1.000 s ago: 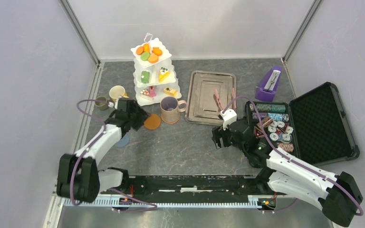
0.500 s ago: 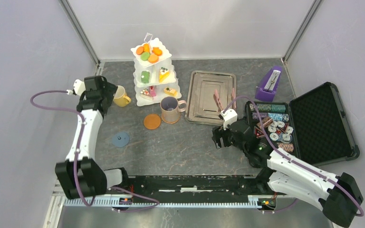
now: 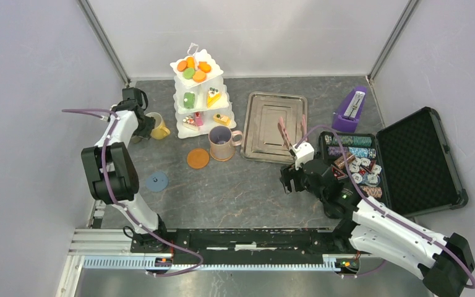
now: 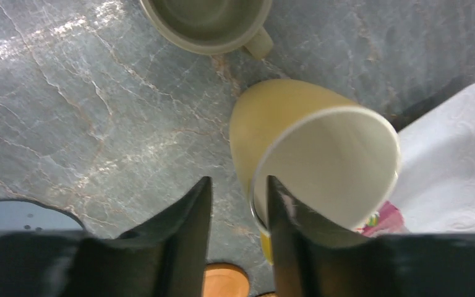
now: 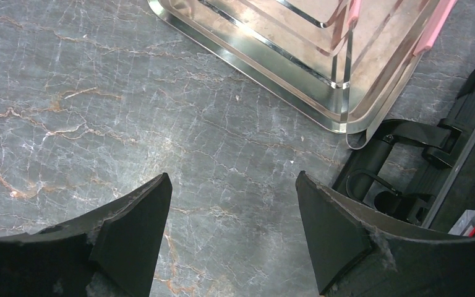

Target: Serve the afternoon tea

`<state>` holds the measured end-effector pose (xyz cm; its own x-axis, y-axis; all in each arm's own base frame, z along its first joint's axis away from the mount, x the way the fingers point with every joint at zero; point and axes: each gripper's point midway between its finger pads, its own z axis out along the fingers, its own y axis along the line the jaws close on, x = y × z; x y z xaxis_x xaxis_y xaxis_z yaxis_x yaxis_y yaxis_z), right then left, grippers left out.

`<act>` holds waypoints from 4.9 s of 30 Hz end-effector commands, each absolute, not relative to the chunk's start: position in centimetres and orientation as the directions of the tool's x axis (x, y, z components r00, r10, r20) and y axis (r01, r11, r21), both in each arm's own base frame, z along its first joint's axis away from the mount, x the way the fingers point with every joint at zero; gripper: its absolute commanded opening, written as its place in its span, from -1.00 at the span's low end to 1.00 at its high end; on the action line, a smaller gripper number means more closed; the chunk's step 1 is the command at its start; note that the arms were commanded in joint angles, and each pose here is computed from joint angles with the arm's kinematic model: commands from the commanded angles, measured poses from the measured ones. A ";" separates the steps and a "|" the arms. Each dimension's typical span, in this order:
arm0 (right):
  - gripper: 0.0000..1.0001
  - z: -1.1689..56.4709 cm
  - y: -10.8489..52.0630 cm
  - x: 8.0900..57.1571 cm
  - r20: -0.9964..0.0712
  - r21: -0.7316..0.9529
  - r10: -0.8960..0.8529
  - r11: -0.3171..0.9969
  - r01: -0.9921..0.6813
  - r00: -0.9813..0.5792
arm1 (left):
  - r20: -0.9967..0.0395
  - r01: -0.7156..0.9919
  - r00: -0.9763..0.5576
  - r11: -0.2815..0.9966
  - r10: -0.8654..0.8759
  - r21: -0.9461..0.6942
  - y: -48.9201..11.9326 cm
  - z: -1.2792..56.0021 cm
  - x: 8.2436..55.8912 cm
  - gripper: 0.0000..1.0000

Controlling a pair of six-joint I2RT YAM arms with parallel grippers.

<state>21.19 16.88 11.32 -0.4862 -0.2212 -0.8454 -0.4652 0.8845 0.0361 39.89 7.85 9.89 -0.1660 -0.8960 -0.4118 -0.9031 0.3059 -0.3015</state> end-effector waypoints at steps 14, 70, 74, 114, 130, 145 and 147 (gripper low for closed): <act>0.63 11.3 17.3 21.8 -0.855 0.038 -0.210 0.887 -0.461 -0.475 | -0.566 -0.714 -0.360 0.609 -0.742 -0.345 5.8 19.4 35.0 -0.95; 0.64 10.9 18.0 21.8 -0.847 0.062 -0.202 0.880 -0.470 -0.491 | -0.469 -0.362 -0.822 0.932 -0.323 -0.008 -6.4 10.4 32.7 -0.70; 0.64 10.9 18.0 21.8 -0.849 0.063 -0.201 0.880 -0.470 -0.489 | -0.468 -0.354 -0.825 0.935 -0.318 -0.011 -6.5 10.5 32.4 -0.48; 0.64 10.2 17.2 21.2 -0.847 0.062 -0.200 0.883 -0.466 -0.492 | -0.308 -0.936 -0.158 0.242 -0.938 -0.257 7.6 2.6 23.1 0.89; 0.64 10.4 17.4 21.4 -0.846 0.059 -0.204 0.883 -0.466 -0.492 | -0.063 -0.851 -0.337 0.332 -0.939 -0.408 1.8 -0.2 28.0 0.59; 0.64 10.4 17.5 21.3 -0.845 0.067 -0.197 0.882 -0.466 -0.497 | -0.191 -0.825 -0.360 0.407 -0.913 -0.393 3.2 2.9 28.9 0.67; 0.64 10.4 17.5 21.3 -0.845 0.069 -0.196 0.882 -0.465 -0.498 | -0.313 -0.806 -0.363 0.464 -0.878 -0.367 5.1 5.3 29.5 0.69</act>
